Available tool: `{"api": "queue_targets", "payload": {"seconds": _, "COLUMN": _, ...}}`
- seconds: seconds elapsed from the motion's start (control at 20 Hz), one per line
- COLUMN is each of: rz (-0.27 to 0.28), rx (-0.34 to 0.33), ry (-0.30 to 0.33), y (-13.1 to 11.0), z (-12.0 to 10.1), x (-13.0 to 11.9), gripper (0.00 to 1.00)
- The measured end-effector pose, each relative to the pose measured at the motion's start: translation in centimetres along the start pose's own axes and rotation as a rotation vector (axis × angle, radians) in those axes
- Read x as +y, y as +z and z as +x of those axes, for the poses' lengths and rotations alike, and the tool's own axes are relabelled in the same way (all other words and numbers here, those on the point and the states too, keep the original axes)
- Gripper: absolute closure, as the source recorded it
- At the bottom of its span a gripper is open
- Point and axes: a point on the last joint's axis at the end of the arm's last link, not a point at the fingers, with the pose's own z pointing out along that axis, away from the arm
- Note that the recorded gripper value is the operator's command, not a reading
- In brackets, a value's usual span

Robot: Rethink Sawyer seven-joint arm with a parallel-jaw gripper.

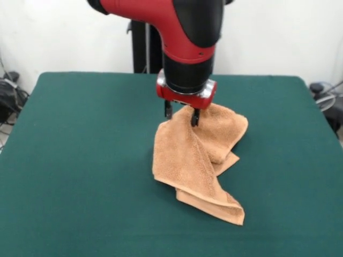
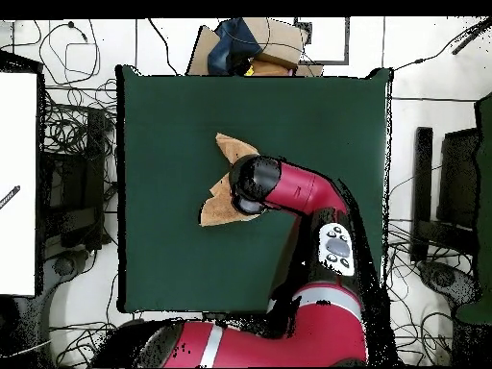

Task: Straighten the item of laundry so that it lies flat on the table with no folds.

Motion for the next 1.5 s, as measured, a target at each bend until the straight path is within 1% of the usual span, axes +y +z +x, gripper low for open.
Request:
{"api": "queue_targets", "payload": {"seconds": 0.25, "rz": 0.012, "rx": -0.002, "ry": -0.018, "y": 0.38, "z": 0.19, "x": -0.11, "gripper": 0.0}}
{"api": "queue_targets", "payload": {"seconds": 1.05, "rz": 0.009, "rx": 0.006, "ry": -0.02, "y": 0.8, "z": 0.28, "x": 0.09, "gripper": 0.0}}
{"api": "queue_targets", "payload": {"seconds": 1.5, "rz": 0.005, "rx": 0.011, "ry": -0.013, "y": 0.93, "z": 0.32, "x": -0.33, "gripper": 0.0}}
